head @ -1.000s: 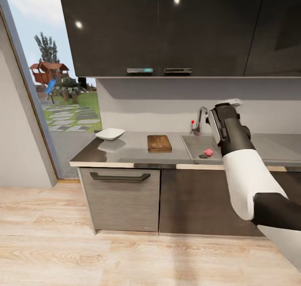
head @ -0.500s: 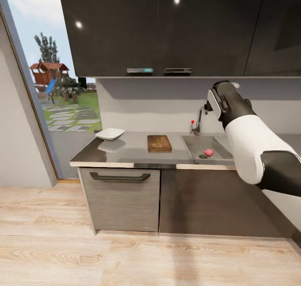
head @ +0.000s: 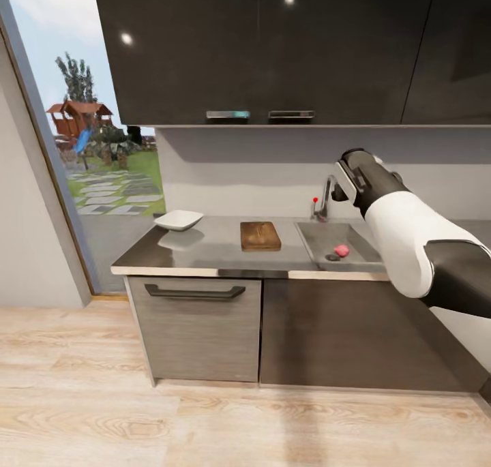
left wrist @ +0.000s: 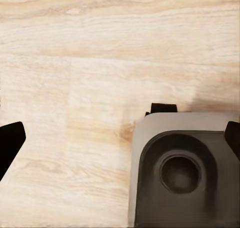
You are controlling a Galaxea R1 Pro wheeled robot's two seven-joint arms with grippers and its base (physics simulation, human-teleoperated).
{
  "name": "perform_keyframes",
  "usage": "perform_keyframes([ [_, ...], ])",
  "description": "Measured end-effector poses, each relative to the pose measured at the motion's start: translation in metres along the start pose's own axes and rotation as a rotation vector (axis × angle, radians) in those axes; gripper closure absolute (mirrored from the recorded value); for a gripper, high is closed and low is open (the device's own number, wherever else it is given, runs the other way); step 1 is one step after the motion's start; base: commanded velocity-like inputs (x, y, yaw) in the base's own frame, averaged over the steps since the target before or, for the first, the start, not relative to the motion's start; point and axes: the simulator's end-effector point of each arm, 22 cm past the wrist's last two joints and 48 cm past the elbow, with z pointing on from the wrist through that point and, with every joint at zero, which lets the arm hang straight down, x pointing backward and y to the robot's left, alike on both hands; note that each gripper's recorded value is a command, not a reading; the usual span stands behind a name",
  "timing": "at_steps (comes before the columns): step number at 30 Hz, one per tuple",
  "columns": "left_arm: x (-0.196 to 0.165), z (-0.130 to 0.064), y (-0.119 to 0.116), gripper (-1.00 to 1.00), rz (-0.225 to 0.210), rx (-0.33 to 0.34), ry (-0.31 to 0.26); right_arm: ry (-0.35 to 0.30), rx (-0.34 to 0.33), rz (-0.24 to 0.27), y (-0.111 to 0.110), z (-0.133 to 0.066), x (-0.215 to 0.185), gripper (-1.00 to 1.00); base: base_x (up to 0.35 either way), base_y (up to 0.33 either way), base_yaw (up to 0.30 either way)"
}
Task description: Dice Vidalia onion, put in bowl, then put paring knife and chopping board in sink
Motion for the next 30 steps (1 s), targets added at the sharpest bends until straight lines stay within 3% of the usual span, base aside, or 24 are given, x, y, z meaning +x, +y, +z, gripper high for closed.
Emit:
perform_keyframes([
  [12, 0.009, 0.0, 0.016, -1.0, 0.012, -0.016, 0.015, 0.016, -0.013, -0.008, 0.006, 0.001, 0.005, -1.0, 0.311, 0.0, 0.0],
  [16, 0.01, 0.0, 0.015, -1.0, 0.008, -0.018, 0.019, 0.016, -0.081, -0.005, 0.021, 0.001, 0.006, -1.0, 0.325, -0.048, 0.0],
  [17, 0.011, -0.001, 0.015, -1.0, 0.009, -0.018, 0.023, 0.017, -0.172, -0.002, 0.039, 0.0, 0.006, -1.0, 0.326, -0.103, 0.0],
  [18, 0.012, -0.001, 0.015, -1.0, 0.009, -0.018, 0.026, 0.017, -0.202, -0.005, 0.046, -0.001, 0.007, -1.0, 0.325, -0.111, 0.0],
  [26, 0.029, -0.005, 0.016, -1.0, 0.013, -0.018, 0.065, 0.07, -0.283, -0.029, 0.07, 0.006, 0.03, -1.0, 0.314, -0.144, 0.0],
  [30, 0.034, -0.006, 0.016, -1.0, 0.014, -0.019, 0.076, 0.071, -0.371, -0.029, 0.09, 0.003, 0.033, -1.0, 0.291, -0.147, 0.0],
])
